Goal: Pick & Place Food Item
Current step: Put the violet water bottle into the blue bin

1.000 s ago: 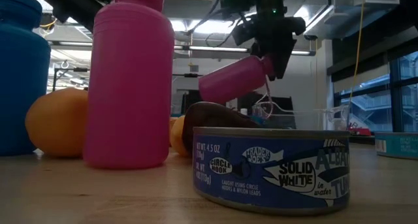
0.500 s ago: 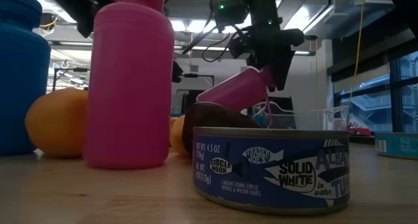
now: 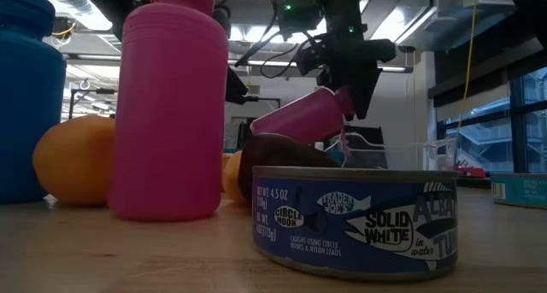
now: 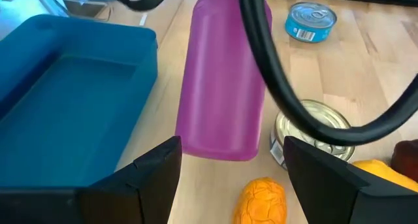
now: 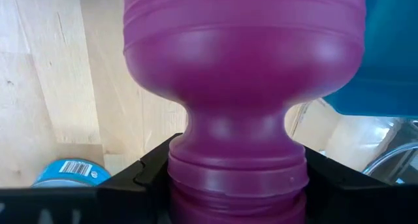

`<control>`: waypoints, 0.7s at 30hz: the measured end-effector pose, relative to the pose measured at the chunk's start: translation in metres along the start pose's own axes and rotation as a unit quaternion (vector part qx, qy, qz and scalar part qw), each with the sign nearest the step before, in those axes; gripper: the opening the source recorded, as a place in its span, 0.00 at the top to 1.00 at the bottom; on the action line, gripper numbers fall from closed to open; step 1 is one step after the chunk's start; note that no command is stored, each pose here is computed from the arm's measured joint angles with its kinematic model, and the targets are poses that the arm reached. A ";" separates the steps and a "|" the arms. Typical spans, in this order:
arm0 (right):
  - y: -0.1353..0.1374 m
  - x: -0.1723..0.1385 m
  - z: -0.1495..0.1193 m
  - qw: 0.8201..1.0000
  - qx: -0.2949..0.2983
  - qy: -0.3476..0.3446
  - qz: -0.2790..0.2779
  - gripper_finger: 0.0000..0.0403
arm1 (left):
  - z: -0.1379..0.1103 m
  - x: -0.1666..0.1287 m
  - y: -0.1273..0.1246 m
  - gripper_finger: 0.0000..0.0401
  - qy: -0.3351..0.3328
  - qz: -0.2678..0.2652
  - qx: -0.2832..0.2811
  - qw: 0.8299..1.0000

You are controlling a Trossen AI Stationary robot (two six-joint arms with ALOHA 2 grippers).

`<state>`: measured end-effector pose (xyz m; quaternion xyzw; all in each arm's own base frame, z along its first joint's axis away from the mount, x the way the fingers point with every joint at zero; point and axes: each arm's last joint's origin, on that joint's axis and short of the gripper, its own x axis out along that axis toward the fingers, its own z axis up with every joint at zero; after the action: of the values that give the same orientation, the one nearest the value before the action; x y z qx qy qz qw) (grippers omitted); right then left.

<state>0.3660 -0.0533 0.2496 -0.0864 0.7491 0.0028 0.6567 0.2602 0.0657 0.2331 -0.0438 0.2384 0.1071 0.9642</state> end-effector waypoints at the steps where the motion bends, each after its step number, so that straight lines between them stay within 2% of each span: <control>1: 0.000 0.000 0.000 1.000 -0.001 0.000 0.000 0.49 | -0.001 0.000 0.000 0.35 0.003 0.002 0.000 1.000; 7: -0.002 0.000 -0.002 0.999 -0.006 0.020 -0.047 0.49 | -0.004 0.000 0.001 0.35 0.018 0.008 0.000 1.000; 12: -0.004 -0.009 -0.012 0.994 -0.019 0.071 -0.083 0.49 | -0.007 0.000 0.001 0.35 0.035 0.009 0.006 0.999; 21: -0.004 -0.022 -0.009 0.997 -0.015 0.040 -0.069 0.49 | -0.010 -0.001 0.001 0.35 0.051 0.009 0.006 0.999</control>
<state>0.3603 -0.0553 0.2733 -0.1484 0.7667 -0.0346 0.6237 0.2549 0.0649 0.2247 -0.0408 0.2882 0.1116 0.9502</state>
